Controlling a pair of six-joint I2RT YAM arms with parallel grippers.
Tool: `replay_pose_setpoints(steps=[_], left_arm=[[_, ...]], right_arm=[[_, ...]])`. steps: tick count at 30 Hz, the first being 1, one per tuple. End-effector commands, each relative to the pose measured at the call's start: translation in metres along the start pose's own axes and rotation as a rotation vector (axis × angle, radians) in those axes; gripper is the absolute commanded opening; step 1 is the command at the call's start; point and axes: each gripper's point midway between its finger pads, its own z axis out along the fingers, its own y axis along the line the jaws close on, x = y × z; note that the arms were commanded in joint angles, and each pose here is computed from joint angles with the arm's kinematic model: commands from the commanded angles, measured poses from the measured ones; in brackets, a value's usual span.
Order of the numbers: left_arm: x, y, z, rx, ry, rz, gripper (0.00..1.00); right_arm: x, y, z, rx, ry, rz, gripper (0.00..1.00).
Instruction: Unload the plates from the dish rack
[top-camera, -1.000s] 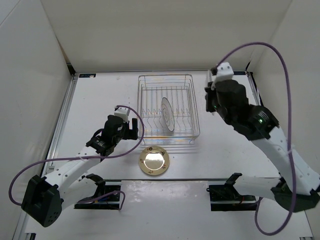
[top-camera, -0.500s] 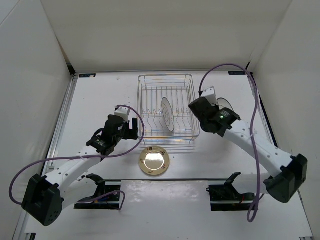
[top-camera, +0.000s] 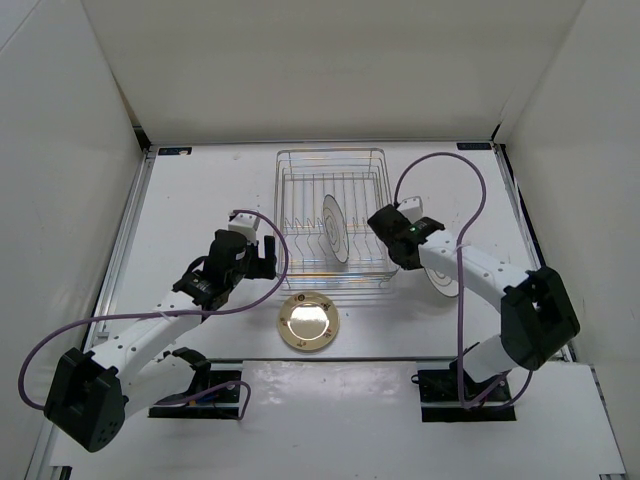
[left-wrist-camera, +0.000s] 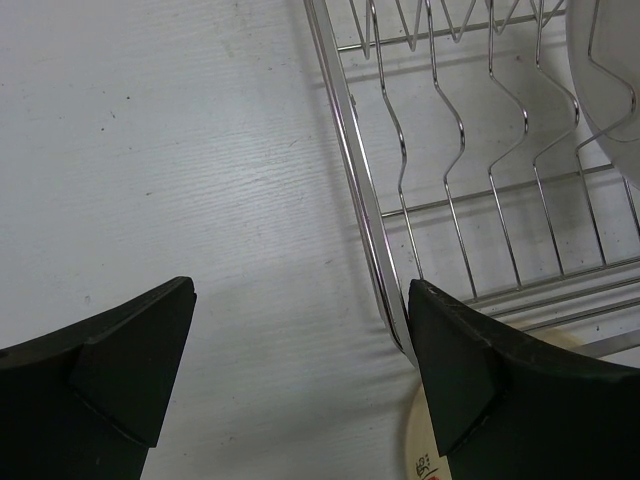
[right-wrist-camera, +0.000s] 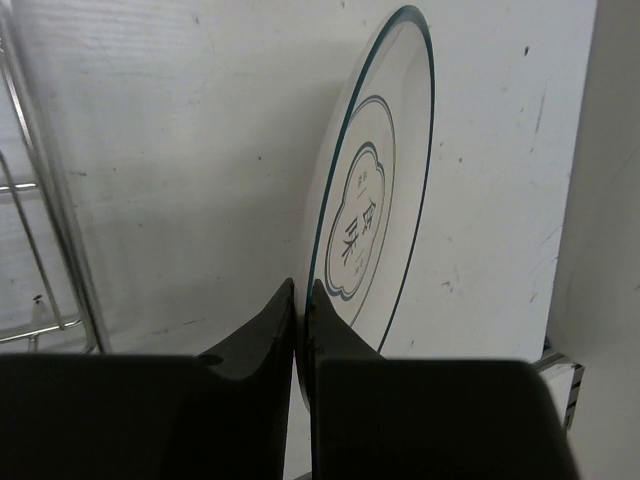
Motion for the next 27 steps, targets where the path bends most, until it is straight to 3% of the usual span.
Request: replay_pose_setpoints(steps=[1, 7, 12, 15, 20, 27], left_arm=[[-0.008, 0.004, -0.002, -0.016, -0.007, -0.009, 0.98], [-0.008, 0.005, -0.001, -0.02, -0.001, -0.02, 0.99], [-0.007, 0.005, -0.002, -0.019, -0.002, -0.025, 0.99], [-0.007, 0.006, -0.001, -0.021, 0.001, -0.028, 0.99], [-0.007, 0.006, -0.001, -0.017, 0.001, -0.03, 0.99], [-0.005, 0.006, -0.001, -0.017, 0.007, -0.035, 0.99]], right_arm=[[0.007, 0.006, 0.008, -0.015, 0.025, 0.097, 0.0], [0.02, 0.014, 0.016, -0.061, 0.084, 0.101, 0.17], [0.01, 0.016, 0.007, -0.12, 0.061, 0.119, 0.47], [-0.007, 0.012, -0.005, -0.149, 0.024, 0.14, 0.58], [-0.027, -0.001, -0.027, -0.157, -0.015, 0.147, 0.7], [-0.066, -0.015, -0.07, -0.248, -0.123, 0.188, 0.7]])
